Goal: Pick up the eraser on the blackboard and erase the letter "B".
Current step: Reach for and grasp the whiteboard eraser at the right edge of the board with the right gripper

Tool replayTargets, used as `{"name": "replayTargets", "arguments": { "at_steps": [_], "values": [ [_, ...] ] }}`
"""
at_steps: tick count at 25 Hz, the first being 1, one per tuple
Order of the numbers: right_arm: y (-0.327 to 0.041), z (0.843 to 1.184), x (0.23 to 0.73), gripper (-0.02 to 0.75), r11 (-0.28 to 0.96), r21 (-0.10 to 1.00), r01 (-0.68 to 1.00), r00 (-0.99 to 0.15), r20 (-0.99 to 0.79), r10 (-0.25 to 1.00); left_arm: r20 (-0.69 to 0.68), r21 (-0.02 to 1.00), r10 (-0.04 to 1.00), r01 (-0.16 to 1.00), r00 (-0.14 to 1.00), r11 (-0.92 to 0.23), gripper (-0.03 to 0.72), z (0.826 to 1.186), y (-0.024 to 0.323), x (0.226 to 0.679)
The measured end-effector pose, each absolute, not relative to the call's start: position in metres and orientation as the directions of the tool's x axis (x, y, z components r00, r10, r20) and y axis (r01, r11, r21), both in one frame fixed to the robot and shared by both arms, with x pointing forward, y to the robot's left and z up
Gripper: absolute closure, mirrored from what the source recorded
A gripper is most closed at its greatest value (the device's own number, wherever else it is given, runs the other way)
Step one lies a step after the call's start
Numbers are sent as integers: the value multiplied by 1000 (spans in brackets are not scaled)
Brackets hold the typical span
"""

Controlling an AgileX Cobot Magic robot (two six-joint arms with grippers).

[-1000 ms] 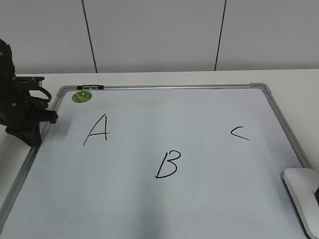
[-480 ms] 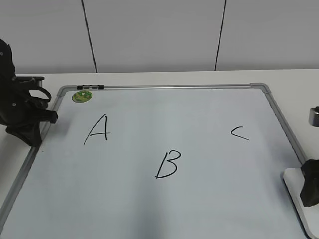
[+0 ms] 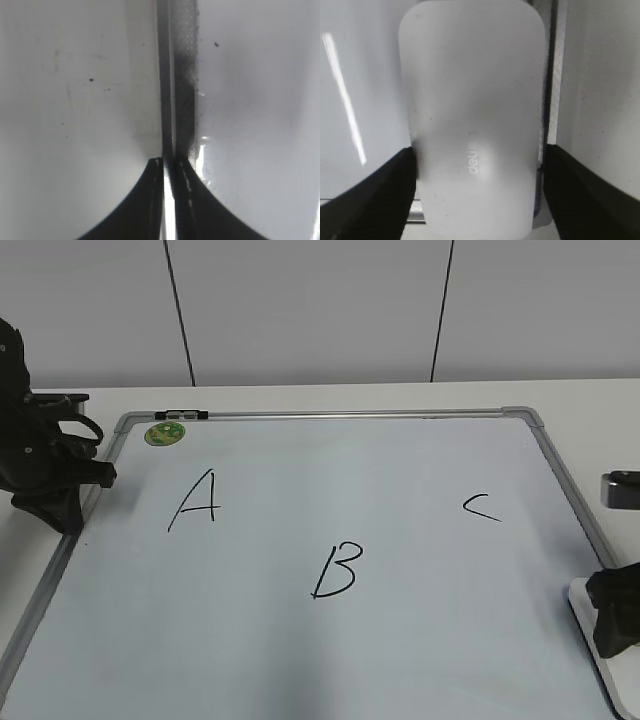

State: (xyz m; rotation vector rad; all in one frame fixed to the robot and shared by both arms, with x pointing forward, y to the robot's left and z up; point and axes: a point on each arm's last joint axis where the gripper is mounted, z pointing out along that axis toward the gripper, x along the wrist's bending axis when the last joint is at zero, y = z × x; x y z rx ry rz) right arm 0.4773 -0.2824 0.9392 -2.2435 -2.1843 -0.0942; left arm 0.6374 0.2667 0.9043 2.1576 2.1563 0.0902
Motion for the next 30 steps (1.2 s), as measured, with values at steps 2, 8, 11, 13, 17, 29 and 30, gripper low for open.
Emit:
{"name": "replayTargets", "arguments": {
  "at_steps": [2,8,11,13,17,29,30],
  "values": [
    [-282,938,480,148,-28,32,999,27,49,998,-22,105,1000,994,2,1,654,904,267,637],
    [-282,931,489,148,-31,32,999,29,49,998,-22,107,1000,994,2,1,654,904,267,638],
    [-281,924,492,148,-31,13,999,31,56,998,-22,107,1000,994,2,1,654,904,267,638],
    [-281,923,492,148,-32,9,999,31,56,998,-22,107,1000,994,2,1,654,904,267,638],
    [-281,923,492,174,-32,9,999,31,58,998,-22,107,1000,994,2,1,654,904,267,638],
    [-280,923,492,211,-26,9,1000,26,61,998,-22,107,1000,994,2,1,653,904,267,638],
    [-280,923,492,211,-32,9,999,32,66,997,-22,107,1000,994,2,1,653,904,267,638]
  ]
}}
